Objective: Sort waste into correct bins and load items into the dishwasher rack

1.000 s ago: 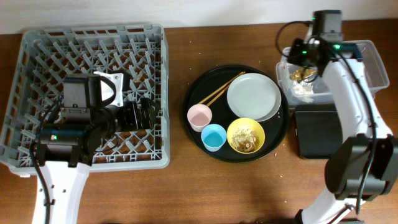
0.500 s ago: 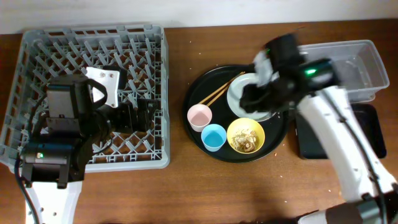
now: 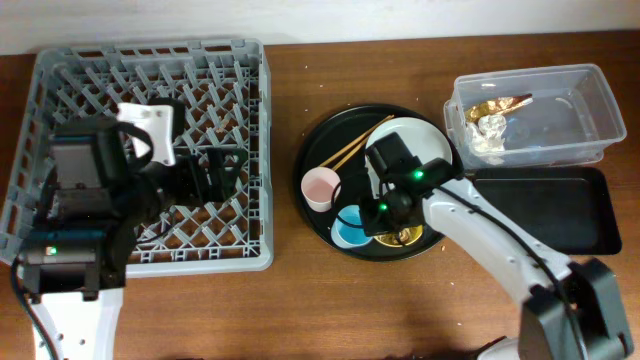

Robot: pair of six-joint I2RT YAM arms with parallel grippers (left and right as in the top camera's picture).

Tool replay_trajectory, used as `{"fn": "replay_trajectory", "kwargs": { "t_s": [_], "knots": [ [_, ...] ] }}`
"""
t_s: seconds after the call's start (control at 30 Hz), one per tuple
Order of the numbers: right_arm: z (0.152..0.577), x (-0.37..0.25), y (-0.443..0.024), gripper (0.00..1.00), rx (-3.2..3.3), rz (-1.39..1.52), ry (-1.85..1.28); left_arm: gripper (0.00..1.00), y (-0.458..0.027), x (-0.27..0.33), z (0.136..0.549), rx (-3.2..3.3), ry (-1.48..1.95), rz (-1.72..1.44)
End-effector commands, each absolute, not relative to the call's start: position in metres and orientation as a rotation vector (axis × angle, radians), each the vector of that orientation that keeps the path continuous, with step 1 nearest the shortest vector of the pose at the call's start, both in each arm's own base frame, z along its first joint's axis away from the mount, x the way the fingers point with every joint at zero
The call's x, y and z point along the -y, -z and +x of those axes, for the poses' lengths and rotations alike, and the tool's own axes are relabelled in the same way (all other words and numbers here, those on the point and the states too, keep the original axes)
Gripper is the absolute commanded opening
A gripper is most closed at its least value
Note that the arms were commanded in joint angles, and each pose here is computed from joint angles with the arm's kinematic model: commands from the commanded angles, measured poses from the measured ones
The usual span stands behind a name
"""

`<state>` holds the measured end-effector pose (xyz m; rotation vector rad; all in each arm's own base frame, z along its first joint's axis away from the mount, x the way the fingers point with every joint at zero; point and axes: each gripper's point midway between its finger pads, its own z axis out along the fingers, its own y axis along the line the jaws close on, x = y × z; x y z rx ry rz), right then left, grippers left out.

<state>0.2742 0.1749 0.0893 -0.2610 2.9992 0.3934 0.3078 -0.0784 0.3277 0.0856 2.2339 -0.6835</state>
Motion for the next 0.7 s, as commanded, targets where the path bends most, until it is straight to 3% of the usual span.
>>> {"fn": "replay_trajectory", "kwargs": {
  "t_s": [0.0,0.1,0.23,0.43,0.67],
  "knots": [
    [0.286,-0.198,-0.189,0.04,-2.730,-0.435,-0.627,0.99,-0.361,0.085,0.298,-2.091,1.137,0.121],
    [0.276,-0.239,-0.267,0.04,-2.377,-0.739,-1.046,0.99,-0.369,0.093,0.294,-2.034,1.347,0.176],
    [0.270,-0.269,-0.328,0.04,-2.000,-0.925,-1.346,0.99,-0.376,0.102,0.290,-1.979,1.527,0.228],
    [0.278,-0.287,-0.364,0.04,-1.783,-0.975,-1.513,0.91,-0.398,0.115,0.268,-1.855,1.708,0.370],
    [0.280,-0.293,-0.378,0.04,-1.706,-0.993,-1.535,0.93,-0.386,0.153,0.259,-1.920,1.696,0.497]
  ]
}}
